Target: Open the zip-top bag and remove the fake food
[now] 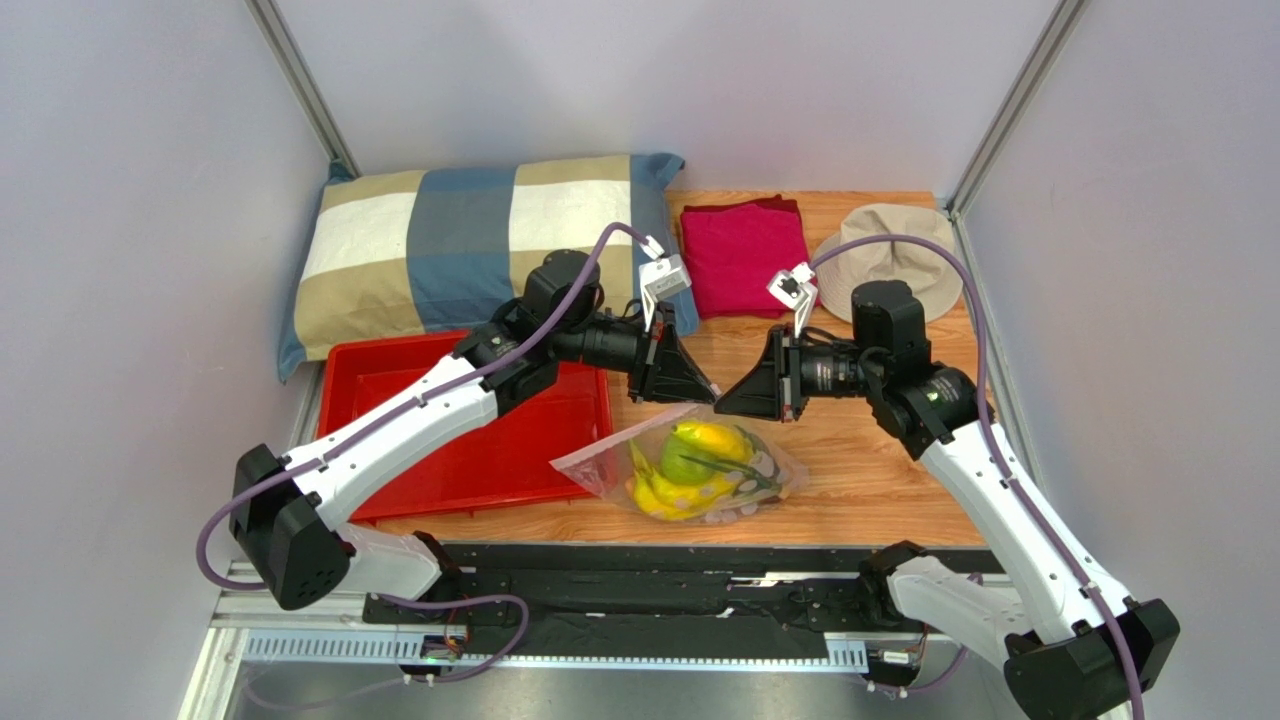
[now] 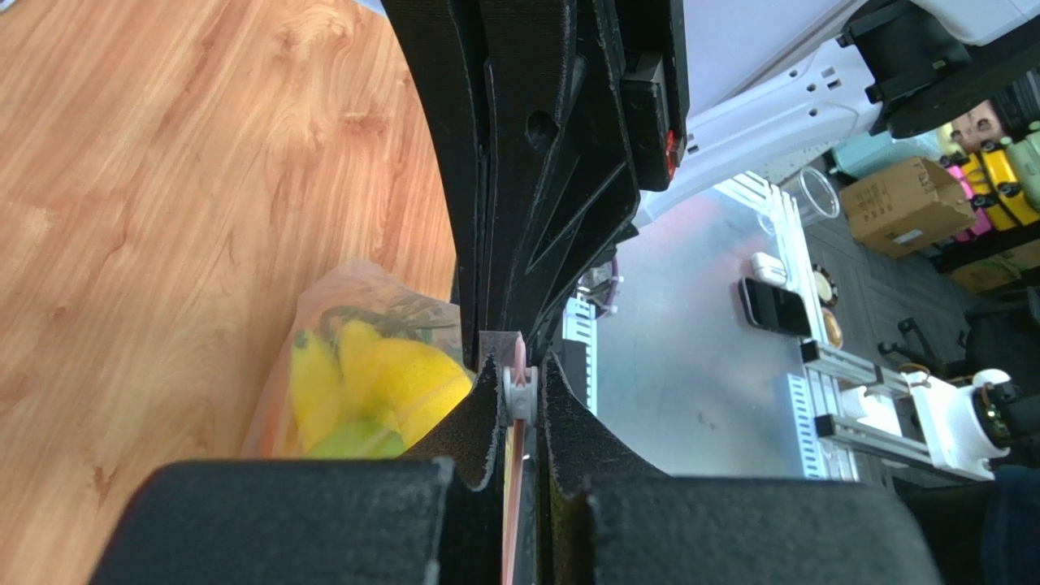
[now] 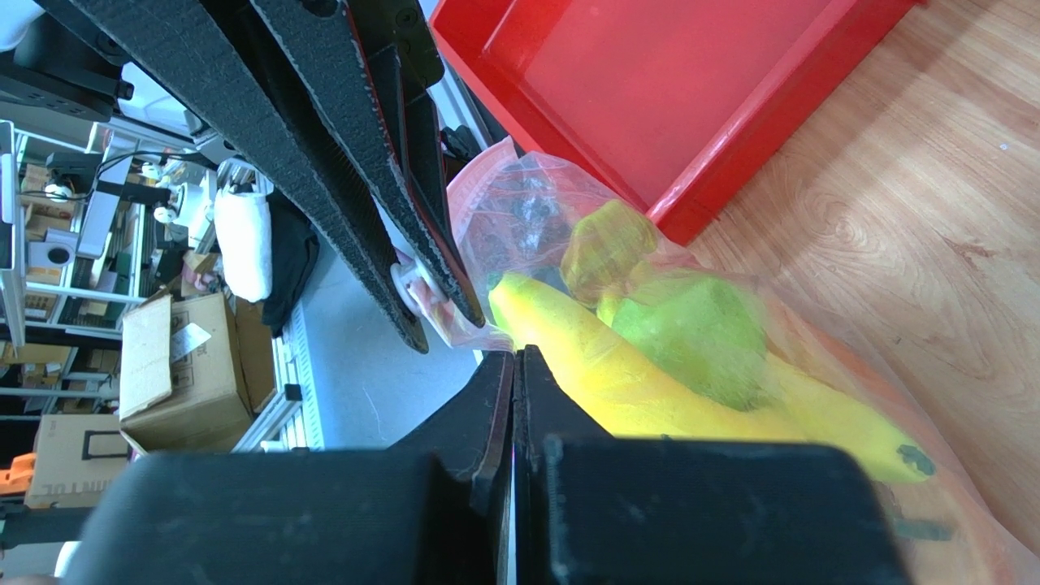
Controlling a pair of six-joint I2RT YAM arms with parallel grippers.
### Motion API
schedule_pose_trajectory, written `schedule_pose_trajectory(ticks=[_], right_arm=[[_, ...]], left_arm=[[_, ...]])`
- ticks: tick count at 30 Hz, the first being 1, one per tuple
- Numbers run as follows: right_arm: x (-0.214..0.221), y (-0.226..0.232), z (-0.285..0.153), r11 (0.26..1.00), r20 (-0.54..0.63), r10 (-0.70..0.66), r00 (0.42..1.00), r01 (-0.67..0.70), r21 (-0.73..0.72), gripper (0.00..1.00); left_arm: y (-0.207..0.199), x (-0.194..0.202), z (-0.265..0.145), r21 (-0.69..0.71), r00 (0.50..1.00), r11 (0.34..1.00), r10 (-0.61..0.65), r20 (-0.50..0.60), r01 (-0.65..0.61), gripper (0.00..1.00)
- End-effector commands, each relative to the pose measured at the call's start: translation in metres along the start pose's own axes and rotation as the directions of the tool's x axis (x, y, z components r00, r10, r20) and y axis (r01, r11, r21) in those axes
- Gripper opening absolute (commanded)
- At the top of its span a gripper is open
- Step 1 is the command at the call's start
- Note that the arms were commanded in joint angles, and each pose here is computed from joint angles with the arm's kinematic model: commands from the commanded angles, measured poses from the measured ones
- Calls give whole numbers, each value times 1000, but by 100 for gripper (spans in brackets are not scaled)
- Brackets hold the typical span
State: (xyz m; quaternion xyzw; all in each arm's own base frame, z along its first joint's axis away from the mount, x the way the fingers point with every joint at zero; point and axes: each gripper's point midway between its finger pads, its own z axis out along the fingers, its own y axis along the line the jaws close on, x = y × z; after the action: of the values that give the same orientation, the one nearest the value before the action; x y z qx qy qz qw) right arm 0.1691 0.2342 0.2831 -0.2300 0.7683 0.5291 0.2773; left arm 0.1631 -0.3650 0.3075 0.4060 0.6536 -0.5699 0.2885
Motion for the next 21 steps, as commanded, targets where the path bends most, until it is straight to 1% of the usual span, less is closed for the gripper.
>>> schedule_pose_trajectory(ticks=[1, 2, 4, 6, 8, 11, 14, 15, 16, 19, 21], right_arm=[[-8, 14, -4, 998, 22, -55, 998, 56, -39, 8], [-7, 15, -4, 997, 17, -55, 998, 55, -45, 16], [-6, 16, -3, 997, 6, -51, 999, 51, -56, 28], [-5, 16, -1, 997, -3, -48, 999, 48, -65, 33], [-7, 18, 1, 996, -4, -47, 999, 47, -80, 34], [-8, 20, 4, 994, -9, -37, 999, 36, -99, 29], [-10, 24, 5, 991, 1, -33, 999, 32, -128, 13], [-11, 25, 6, 990, 5, -36, 999, 37, -133, 2], [-12, 26, 5, 990, 10, -43, 999, 43, -133, 0], [-17, 20, 3, 996, 43, -44, 998, 47, -78, 0], [-24, 9, -3, 998, 107, -56, 993, 53, 29, 0]], left_arm=[[-18, -15, -8, 23, 997, 997, 67, 43, -68, 0], [-18, -16, -8, 24, 997, 997, 67, 46, -68, 0], [-21, -19, -9, 32, 996, 997, 71, 56, -73, 0], [-23, -20, -8, 41, 996, 996, 71, 59, -73, 0], [-23, -22, -8, 44, 996, 996, 71, 58, -73, 0], [-22, -21, -6, 44, 997, 997, 61, 53, -63, 0], [-18, -19, -4, 34, 998, 998, 43, 45, -45, 0], [-16, -18, -4, 27, 998, 999, 36, 42, -37, 0], [-13, -18, -3, 12, 999, 999, 33, 43, -34, 0], [-2, -11, -3, -39, 999, 999, 14, 31, -13, 0], [6, -3, -5, -85, 1000, 996, 9, 15, -7, 0]])
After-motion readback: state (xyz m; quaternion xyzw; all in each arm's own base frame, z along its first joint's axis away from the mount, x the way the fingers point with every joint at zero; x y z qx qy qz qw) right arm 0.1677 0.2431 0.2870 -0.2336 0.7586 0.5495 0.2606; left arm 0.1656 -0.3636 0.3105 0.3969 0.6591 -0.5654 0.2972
